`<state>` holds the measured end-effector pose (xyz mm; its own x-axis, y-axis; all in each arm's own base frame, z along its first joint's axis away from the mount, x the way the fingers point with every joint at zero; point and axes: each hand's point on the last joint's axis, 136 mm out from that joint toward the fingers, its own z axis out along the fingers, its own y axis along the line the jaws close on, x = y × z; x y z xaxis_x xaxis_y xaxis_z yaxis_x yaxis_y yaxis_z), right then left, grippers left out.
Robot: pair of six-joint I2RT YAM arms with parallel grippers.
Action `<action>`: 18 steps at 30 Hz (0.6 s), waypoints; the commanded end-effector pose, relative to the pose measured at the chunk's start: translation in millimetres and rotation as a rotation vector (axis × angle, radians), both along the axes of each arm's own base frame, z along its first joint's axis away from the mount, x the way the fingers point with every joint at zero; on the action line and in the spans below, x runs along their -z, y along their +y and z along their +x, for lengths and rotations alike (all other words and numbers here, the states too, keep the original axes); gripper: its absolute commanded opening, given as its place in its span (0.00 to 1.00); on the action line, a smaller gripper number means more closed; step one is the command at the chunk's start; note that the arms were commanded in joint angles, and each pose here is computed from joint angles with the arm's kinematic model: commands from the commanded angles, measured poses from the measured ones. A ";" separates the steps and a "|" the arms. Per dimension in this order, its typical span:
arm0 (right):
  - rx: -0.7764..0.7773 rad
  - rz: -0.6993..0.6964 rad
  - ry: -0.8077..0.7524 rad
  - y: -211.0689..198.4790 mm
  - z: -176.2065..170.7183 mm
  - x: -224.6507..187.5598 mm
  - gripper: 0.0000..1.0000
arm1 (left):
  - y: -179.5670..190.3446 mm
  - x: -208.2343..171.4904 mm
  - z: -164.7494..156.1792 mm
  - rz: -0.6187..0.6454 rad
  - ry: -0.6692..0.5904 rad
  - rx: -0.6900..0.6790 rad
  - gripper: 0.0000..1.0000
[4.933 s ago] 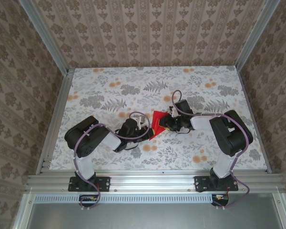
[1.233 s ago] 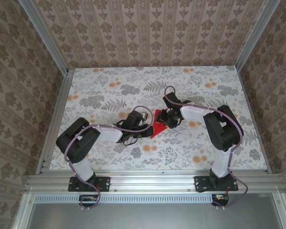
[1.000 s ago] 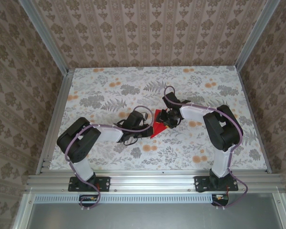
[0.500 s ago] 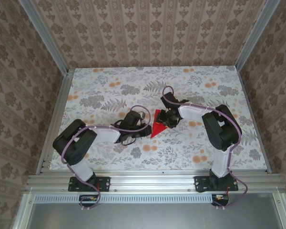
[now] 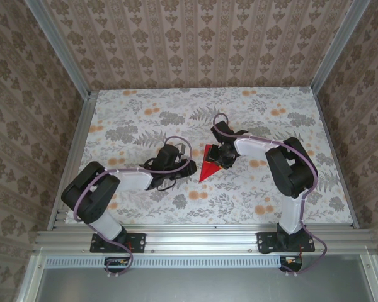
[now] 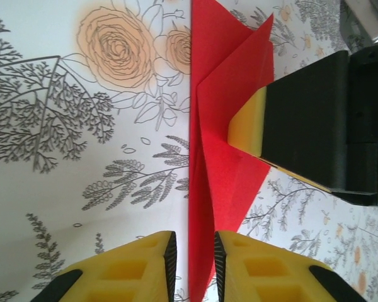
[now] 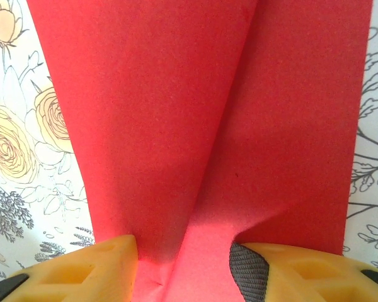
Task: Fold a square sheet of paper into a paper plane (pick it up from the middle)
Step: Fourth fold the wing at the center of the table.
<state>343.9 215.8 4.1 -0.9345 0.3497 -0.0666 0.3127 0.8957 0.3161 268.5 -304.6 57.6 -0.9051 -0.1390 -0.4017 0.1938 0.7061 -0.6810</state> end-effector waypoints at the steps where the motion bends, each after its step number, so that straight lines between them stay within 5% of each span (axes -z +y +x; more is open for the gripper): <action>1: 0.000 -0.378 0.283 -80.5 -72.2 93.1 0.52 | -11.5 -5.7 -3.1 -0.076 0.013 0.031 0.24; 18: -0.004 -0.402 0.310 -81.9 -75.4 101.2 0.53 | -48.2 -3.1 -9.3 -0.170 0.031 0.122 0.16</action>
